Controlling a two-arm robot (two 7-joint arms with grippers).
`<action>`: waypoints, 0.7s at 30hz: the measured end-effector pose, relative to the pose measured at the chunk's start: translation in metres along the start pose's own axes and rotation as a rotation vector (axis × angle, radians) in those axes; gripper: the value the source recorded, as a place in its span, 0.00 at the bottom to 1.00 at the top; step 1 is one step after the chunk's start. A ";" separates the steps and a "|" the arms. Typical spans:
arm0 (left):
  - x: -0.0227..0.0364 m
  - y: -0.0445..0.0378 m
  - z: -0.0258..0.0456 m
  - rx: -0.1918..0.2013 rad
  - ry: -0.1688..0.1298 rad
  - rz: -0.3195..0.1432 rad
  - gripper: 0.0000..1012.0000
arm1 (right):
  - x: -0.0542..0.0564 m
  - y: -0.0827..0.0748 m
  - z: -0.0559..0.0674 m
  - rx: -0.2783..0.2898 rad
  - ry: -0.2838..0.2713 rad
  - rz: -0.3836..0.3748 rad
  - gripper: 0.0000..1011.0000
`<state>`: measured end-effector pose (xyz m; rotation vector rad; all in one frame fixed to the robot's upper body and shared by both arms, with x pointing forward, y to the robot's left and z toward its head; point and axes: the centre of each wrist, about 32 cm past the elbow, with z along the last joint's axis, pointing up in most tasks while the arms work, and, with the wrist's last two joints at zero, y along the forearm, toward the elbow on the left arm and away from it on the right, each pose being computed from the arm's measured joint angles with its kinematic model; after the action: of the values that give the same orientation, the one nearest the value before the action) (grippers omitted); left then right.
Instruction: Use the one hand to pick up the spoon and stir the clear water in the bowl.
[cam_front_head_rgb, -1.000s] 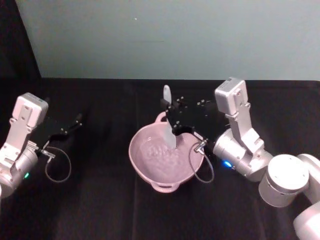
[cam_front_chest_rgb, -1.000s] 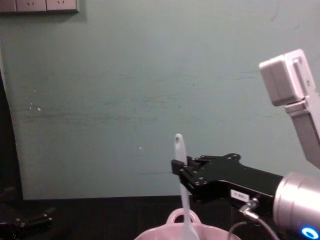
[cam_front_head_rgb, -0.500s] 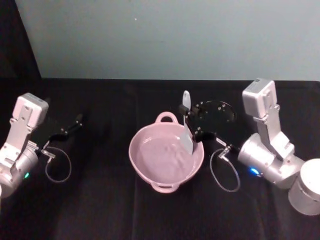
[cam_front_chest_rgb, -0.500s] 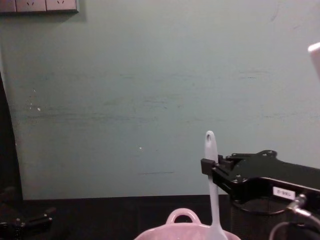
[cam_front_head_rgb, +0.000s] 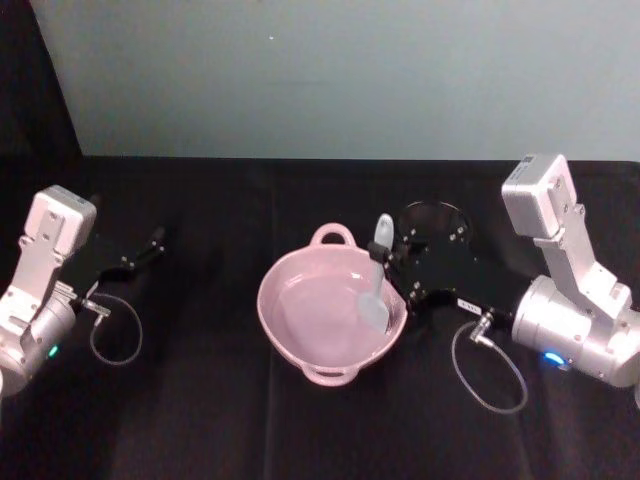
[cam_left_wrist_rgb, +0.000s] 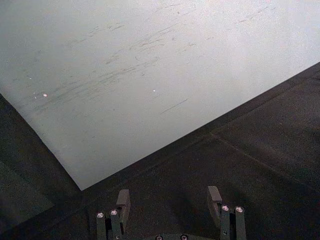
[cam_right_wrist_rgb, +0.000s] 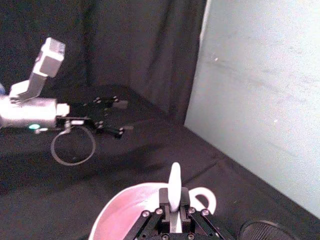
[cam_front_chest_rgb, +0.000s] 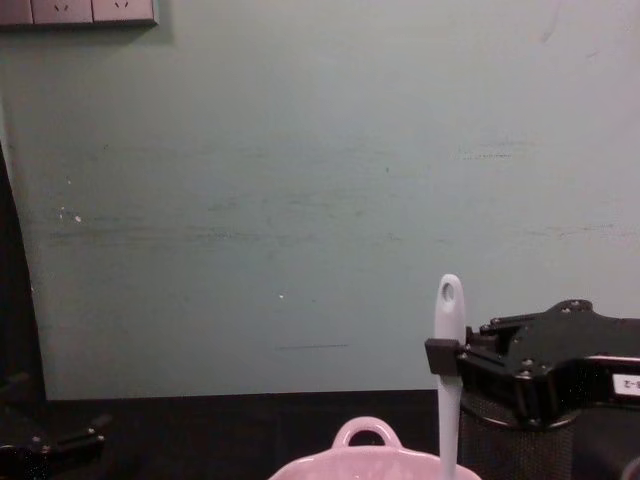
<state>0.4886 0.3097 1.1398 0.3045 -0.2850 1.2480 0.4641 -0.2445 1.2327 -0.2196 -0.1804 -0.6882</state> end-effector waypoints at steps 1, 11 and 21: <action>0.0000 0.0000 0.0000 0.000 0.000 0.000 1.00 | 0.000 -0.002 0.002 -0.009 0.001 0.008 0.11; 0.0000 0.0000 0.0000 0.000 0.000 0.000 1.00 | -0.001 -0.009 0.013 -0.041 0.044 0.112 0.11; 0.0000 0.0000 0.0000 0.000 0.000 0.000 1.00 | -0.006 0.012 0.006 0.001 0.094 0.156 0.11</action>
<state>0.4886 0.3097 1.1398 0.3045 -0.2850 1.2480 0.4666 -0.2308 1.2349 -0.1973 -0.0727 -0.5417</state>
